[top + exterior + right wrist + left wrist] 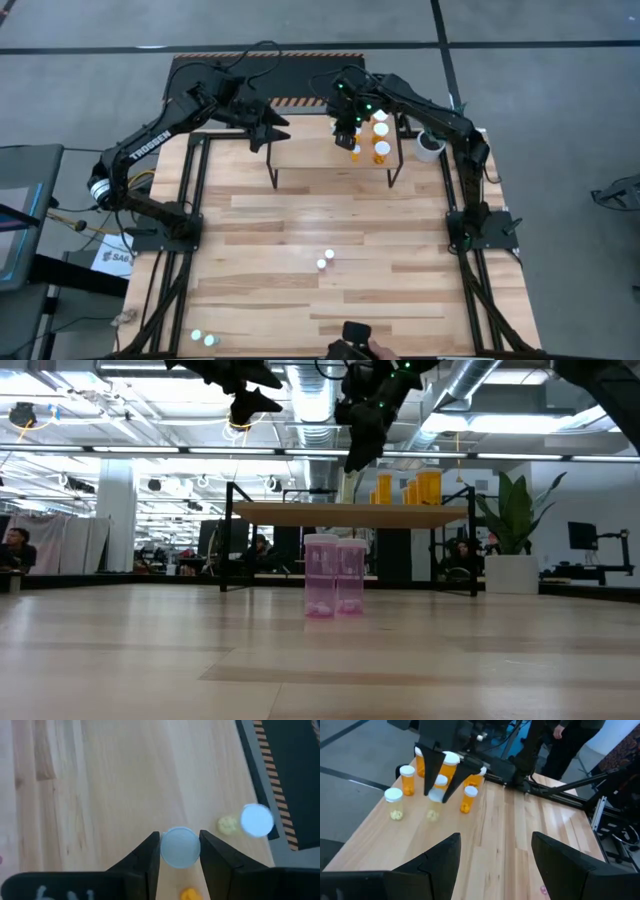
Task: Pick and place medicine bottles onto shelf by color
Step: Put the top small yellow pill bottle on the shelf aligned with the other small yellow pill bottle
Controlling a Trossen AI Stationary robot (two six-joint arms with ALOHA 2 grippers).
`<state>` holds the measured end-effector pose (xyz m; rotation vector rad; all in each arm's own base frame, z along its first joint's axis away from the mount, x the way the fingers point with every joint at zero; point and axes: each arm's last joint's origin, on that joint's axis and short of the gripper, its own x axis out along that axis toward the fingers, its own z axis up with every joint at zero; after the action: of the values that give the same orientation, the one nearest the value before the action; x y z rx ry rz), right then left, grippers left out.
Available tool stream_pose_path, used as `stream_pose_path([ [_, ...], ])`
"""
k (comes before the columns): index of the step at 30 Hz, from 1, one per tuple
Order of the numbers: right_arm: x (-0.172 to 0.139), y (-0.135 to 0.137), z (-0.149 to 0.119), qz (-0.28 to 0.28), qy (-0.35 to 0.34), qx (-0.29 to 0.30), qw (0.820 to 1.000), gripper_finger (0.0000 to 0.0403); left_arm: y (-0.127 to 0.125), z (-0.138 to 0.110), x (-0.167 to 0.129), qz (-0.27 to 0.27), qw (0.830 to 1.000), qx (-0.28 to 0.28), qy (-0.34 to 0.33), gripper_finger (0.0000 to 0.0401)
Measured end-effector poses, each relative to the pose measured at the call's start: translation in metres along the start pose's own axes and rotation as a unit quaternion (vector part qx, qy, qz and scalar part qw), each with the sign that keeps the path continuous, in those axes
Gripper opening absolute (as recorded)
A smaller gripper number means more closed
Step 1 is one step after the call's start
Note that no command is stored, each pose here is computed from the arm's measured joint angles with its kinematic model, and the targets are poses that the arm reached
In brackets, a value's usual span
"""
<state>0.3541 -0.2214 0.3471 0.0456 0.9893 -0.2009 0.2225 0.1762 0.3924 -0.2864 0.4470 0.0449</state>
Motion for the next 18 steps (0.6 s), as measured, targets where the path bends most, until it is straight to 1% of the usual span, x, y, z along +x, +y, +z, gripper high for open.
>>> stream_pose_path([
  [8,0.012,-0.007,-0.004,0.012,0.014,0.009,1.0,0.0138,0.0,0.0,0.0,0.003,1.0,0.001,0.001,0.023],
  [11,0.01,-0.005,0.0,0.008,-0.002,0.004,1.0,0.0137,0.0,0.0,0.0,0.002,1.0,0.001,0.001,0.023],
  [18,0.009,-0.004,0.0,0.01,-0.002,0.003,1.0,0.0137,0.0,0.0,0.0,0.002,1.0,0.002,0.001,0.023],
])
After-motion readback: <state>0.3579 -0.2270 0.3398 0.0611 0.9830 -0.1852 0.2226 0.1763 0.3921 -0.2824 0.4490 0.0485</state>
